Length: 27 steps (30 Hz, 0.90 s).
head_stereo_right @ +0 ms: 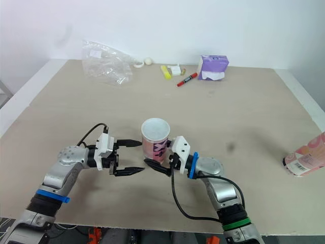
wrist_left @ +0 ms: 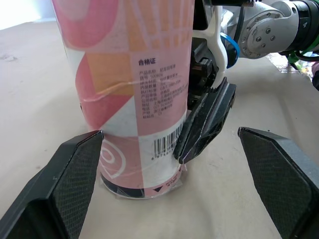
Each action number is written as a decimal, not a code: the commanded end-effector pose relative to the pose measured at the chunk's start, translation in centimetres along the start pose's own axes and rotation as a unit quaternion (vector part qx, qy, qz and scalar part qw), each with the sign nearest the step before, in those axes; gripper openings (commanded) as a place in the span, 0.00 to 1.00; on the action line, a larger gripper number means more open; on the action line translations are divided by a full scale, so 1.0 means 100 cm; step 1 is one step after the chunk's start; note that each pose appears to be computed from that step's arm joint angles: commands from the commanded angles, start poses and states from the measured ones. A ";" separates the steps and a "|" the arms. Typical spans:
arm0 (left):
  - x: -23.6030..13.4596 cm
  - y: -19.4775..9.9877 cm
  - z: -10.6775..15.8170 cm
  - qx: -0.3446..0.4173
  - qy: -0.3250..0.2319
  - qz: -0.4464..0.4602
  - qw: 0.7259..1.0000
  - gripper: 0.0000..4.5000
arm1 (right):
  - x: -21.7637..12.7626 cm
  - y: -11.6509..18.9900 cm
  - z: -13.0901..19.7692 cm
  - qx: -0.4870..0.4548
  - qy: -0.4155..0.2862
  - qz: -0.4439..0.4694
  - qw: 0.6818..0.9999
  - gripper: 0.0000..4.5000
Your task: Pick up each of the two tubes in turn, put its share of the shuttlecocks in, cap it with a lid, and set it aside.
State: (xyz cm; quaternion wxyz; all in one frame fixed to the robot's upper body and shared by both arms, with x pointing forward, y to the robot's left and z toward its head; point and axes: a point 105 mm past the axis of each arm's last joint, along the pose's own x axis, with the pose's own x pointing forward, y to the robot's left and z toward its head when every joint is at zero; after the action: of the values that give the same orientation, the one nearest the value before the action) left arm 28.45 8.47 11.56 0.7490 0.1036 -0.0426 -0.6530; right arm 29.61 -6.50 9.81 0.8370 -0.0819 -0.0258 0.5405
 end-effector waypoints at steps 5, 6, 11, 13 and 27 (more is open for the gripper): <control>0.003 0.002 0.007 0.015 -0.007 -0.005 1.000 1.00 | 0.011 0.000 0.004 -0.005 -0.010 0.009 1.000 0.97; 0.002 0.001 0.007 0.015 -0.006 -0.005 1.000 1.00 | 0.012 0.000 0.003 -0.003 -0.009 0.011 1.000 0.97; 0.001 0.001 0.006 0.016 -0.003 -0.003 1.000 1.00 | 0.013 -0.002 0.002 -0.003 -0.008 0.010 1.000 0.97; 0.000 0.002 0.005 0.016 -0.001 -0.002 1.000 1.00 | 0.013 -0.003 0.003 -0.004 -0.008 0.007 1.000 0.97; 0.002 0.002 0.005 0.021 -0.002 -0.003 1.000 1.00 | 0.008 -0.003 0.003 -0.003 -0.008 -0.003 1.000 0.65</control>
State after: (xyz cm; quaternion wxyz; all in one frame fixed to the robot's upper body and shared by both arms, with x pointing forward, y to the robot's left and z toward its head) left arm 28.64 8.53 11.44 0.7507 0.1072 -0.0396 -0.6507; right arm 30.08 -5.67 8.89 0.8347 -0.0752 -0.0106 0.5454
